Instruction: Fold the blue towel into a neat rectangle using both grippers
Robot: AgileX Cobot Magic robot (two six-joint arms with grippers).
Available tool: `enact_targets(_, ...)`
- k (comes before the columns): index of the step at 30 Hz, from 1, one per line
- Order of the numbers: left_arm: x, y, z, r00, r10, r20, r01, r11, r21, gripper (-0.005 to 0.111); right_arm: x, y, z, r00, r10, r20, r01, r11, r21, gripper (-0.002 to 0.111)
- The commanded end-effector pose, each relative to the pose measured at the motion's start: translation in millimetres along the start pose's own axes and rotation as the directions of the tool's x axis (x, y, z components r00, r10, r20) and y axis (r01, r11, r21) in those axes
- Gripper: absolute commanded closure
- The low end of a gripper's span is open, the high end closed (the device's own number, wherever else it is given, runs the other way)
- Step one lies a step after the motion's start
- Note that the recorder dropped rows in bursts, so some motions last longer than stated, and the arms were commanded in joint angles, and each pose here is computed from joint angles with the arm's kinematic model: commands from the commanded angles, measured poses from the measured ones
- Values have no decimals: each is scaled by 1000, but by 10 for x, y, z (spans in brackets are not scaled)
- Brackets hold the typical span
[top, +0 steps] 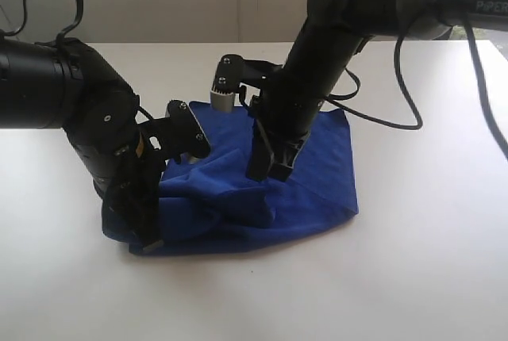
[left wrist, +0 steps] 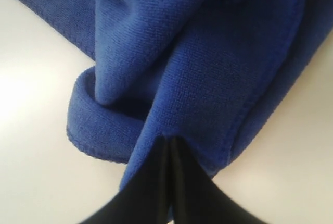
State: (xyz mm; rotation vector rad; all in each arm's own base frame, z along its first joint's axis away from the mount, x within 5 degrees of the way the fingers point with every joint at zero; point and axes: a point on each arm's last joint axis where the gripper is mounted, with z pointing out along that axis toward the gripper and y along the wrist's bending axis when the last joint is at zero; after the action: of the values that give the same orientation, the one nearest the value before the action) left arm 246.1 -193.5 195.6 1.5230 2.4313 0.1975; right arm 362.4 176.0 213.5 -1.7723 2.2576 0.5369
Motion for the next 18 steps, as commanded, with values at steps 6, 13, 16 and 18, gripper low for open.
enact_targets(6,28,-23,-23,1000,-11,-13,11,1000,6,107,71,-136,253,998,51,-27,-50,999,16,62)
enact_targets(13,28,-23,-23,1000,-11,-13,11,1000,6,107,151,-140,428,995,67,-77,-72,995,-66,63)
enact_targets(16,25,-22,-23,1000,-11,-10,11,1000,5,107,154,-142,435,995,68,-78,-73,995,-67,77)
enact_targets(18,25,-22,-23,1000,-11,-10,11,1000,5,107,152,-138,427,995,67,-78,-73,995,-68,86)
